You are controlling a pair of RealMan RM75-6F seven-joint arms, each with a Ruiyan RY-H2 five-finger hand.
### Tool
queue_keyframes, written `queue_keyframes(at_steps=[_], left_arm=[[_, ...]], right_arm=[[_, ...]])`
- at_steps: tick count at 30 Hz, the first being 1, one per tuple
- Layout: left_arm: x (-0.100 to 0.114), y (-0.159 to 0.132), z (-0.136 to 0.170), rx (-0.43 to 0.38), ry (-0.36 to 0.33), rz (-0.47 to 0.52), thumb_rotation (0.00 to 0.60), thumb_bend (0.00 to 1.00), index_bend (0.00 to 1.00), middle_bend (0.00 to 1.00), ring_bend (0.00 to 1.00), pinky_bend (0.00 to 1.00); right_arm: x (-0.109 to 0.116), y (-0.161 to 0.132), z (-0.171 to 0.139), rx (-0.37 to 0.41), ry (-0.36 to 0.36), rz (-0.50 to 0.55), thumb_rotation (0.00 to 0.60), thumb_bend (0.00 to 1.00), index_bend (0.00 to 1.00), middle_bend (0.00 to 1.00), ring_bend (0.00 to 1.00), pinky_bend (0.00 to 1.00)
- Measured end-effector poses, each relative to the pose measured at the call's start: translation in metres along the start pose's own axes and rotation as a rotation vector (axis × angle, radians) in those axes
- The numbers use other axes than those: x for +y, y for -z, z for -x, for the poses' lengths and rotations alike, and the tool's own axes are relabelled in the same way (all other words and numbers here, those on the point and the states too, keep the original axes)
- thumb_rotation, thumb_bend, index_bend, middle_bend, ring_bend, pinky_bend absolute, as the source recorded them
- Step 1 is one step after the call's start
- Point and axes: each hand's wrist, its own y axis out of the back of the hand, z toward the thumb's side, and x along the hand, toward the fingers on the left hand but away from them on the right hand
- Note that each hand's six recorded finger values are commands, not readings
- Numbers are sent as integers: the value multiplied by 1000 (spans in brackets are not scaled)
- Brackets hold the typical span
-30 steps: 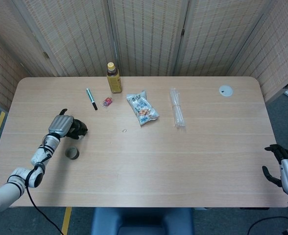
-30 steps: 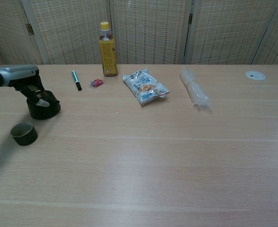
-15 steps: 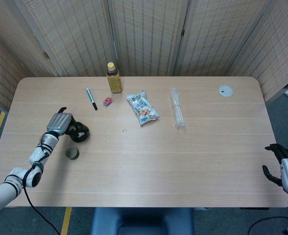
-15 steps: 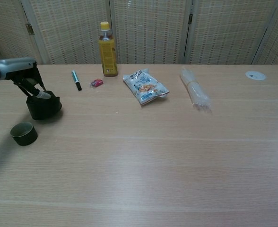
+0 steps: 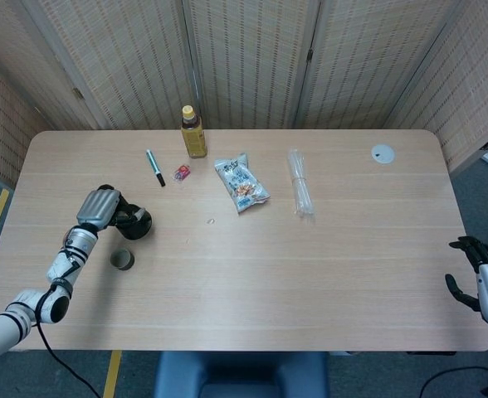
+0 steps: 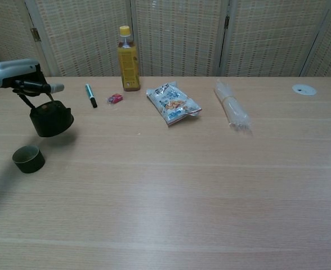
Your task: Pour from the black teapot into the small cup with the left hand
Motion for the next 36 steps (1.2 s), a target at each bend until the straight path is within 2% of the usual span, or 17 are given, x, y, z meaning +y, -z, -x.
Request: queue_keyframes(at_steps=[5,14,19,23,36], left_arm=[[4,-6,7,-17,-26,-7,226,445,1000,1000,954,279],[10,-13,18,-54,-57,-68,191,441,1000,1000,956,321],[11,-17,21,-68,-62,-98,194,440,1000,1000,957,356],[10,-18,23,-72,-63,-118,221,440,1000,1000,958,426],[10,-19,25,-79,-69,-160,236,434,1000,1000,959,509]], right_arm=[[-1,-4,2,17,-11,6,600,362,281,265,285,56],[-19,-11,2,39,-70,30,600,362,281,265,284,56],[-17,-12,4,48,-62,30,600,362,281,265,285,56],[-14,-12,5,48,-52,28,600,362,281,265,285,56],[-11,-12,5,47,-49,32,600,362,281,265,285,56]])
